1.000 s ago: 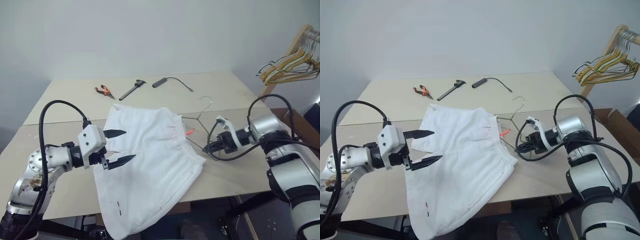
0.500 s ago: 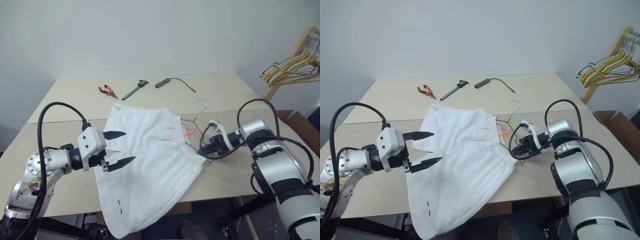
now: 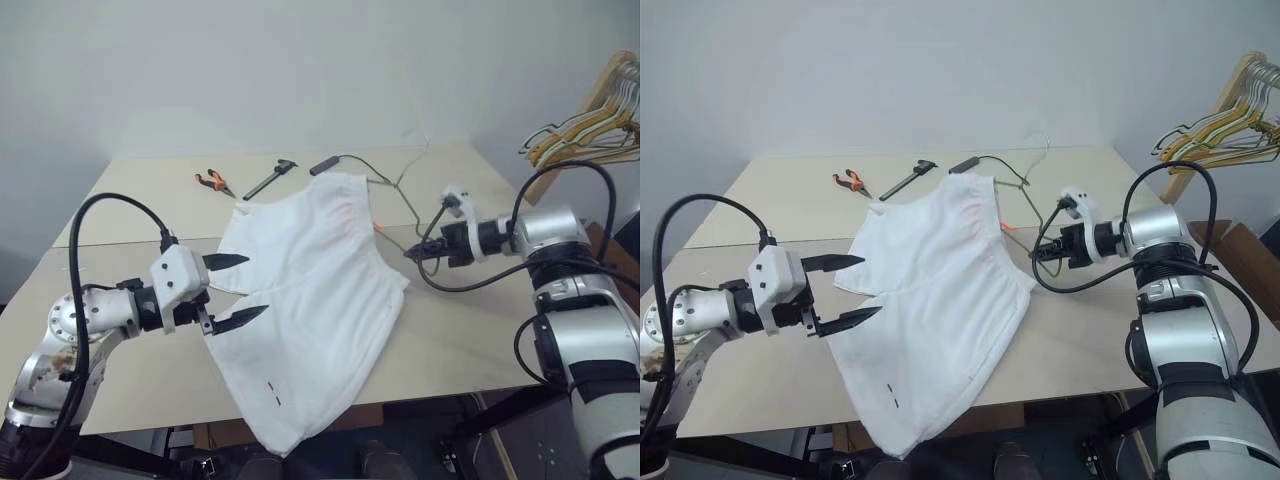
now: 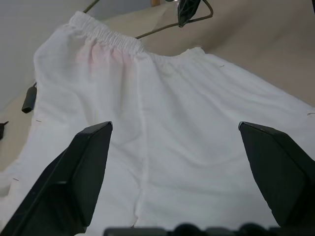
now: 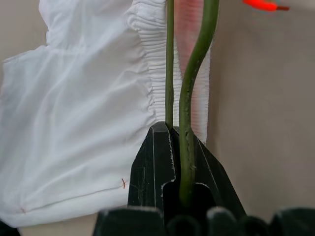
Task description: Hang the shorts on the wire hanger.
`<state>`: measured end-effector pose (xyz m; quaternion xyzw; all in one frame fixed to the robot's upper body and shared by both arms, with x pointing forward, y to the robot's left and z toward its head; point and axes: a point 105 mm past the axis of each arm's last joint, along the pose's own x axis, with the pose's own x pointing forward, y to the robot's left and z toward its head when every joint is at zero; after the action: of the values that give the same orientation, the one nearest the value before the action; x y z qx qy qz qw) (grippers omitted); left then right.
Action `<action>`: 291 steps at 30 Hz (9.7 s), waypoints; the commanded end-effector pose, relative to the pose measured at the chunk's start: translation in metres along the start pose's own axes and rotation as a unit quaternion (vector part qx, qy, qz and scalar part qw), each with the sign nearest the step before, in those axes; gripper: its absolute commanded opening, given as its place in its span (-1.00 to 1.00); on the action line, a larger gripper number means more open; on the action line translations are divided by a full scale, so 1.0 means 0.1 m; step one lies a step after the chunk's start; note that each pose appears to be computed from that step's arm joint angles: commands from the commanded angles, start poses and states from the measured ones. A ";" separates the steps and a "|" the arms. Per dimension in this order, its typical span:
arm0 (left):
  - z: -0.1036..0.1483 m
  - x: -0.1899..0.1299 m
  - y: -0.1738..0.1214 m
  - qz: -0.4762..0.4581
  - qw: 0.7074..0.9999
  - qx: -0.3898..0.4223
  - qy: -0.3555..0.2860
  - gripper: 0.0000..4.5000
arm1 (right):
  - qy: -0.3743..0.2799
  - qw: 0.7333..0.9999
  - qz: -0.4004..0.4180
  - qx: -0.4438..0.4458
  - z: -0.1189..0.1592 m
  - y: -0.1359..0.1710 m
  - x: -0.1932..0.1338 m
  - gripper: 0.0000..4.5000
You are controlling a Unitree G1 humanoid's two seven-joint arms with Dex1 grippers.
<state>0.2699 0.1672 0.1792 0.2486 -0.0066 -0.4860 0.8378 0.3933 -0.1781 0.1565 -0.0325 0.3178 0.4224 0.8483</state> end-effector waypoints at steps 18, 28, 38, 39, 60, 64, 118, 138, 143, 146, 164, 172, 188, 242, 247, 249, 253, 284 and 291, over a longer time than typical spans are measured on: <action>0.66 -0.34 1.05 -0.101 0.966 0.232 0.054 0.99 | -0.050 0.901 0.031 -0.431 0.47 1.23 -0.10 -1.00; 0.29 0.10 1.14 -0.174 0.946 0.242 0.126 0.99 | -0.034 0.901 0.049 -0.431 0.45 1.32 -0.09 -1.00; 0.14 0.34 1.01 -0.211 0.944 0.224 0.117 -0.10 | -0.026 0.908 0.056 -0.415 0.49 1.39 -0.12 -1.00; 0.14 0.34 1.01 -0.211 0.944 0.223 0.117 -0.24 | -0.024 0.909 0.057 -0.413 0.48 1.39 -0.12 -1.00; 0.09 0.27 0.97 -0.153 0.978 0.132 0.059 -1.00 | -0.081 0.937 -0.121 -0.319 0.55 0.66 -0.65 0.47; 0.05 0.24 0.94 -0.144 0.981 0.115 0.059 -1.00 | -0.134 0.937 -0.194 -0.256 0.40 0.38 -1.00 0.88; -0.45 -0.05 0.72 -0.152 0.977 0.043 0.146 -1.00 | -0.172 0.971 -0.017 -0.167 -0.10 0.64 -0.16 -0.99; -0.45 -0.09 0.59 -0.173 0.978 -0.003 0.117 -1.00 | -0.136 0.969 -0.018 -0.203 -0.15 0.60 -0.35 -0.99; -0.41 -0.09 0.61 -0.163 0.981 -0.017 0.100 -1.00 | -0.131 0.971 -0.020 -0.198 -0.17 0.56 -0.35 -0.99; -0.47 -0.08 0.59 -0.163 0.979 -0.001 0.124 -1.00 | -0.131 0.971 -0.015 -0.200 -0.15 0.57 -0.35 -0.99; -0.79 -0.12 0.59 -0.145 0.967 0.002 0.209 -1.00 | -0.134 0.966 -0.007 -0.221 -0.09 0.59 -0.47 -0.99; -0.66 -0.12 0.59 -0.146 0.979 -0.031 0.138 -1.00 | -0.129 0.966 0.003 -0.222 -0.12 0.60 -0.46 -0.99; -0.64 -0.13 0.62 -0.138 0.983 -0.045 0.117 -1.00 | -0.128 0.968 0.010 -0.218 -0.15 0.60 -0.46 -0.99; -0.75 0.37 0.56 -0.194 0.957 0.084 0.199 -1.00 | -0.162 0.928 0.081 -0.326 0.46 1.44 -0.03 0.98; -0.72 0.39 0.57 -0.195 0.957 0.087 0.195 -1.00 | -0.151 0.926 0.092 -0.335 0.60 1.61 0.25 0.98; -0.71 0.40 0.57 -0.195 0.958 0.088 0.194 -1.00 | -0.140 0.924 0.086 -0.346 0.59 1.59 0.29 0.98; -0.70 0.40 0.58 -0.190 0.958 0.090 0.194 -1.00 | -0.139 0.928 0.057 -0.340 0.59 1.36 0.09 0.98; -0.70 0.51 0.57 -0.208 0.948 0.114 0.213 -1.00 | 0.085 0.945 0.042 -0.314 -0.24 0.99 0.66 0.09; -0.69 0.52 0.56 -0.211 0.947 0.116 0.211 -1.00 | 0.107 0.936 0.060 -0.331 -0.28 1.02 0.72 -0.99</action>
<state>0.3565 0.1801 0.1170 0.4253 0.1910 -0.5871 0.6617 0.3325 -0.0772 0.1026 -0.3261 0.2712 0.5414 0.7259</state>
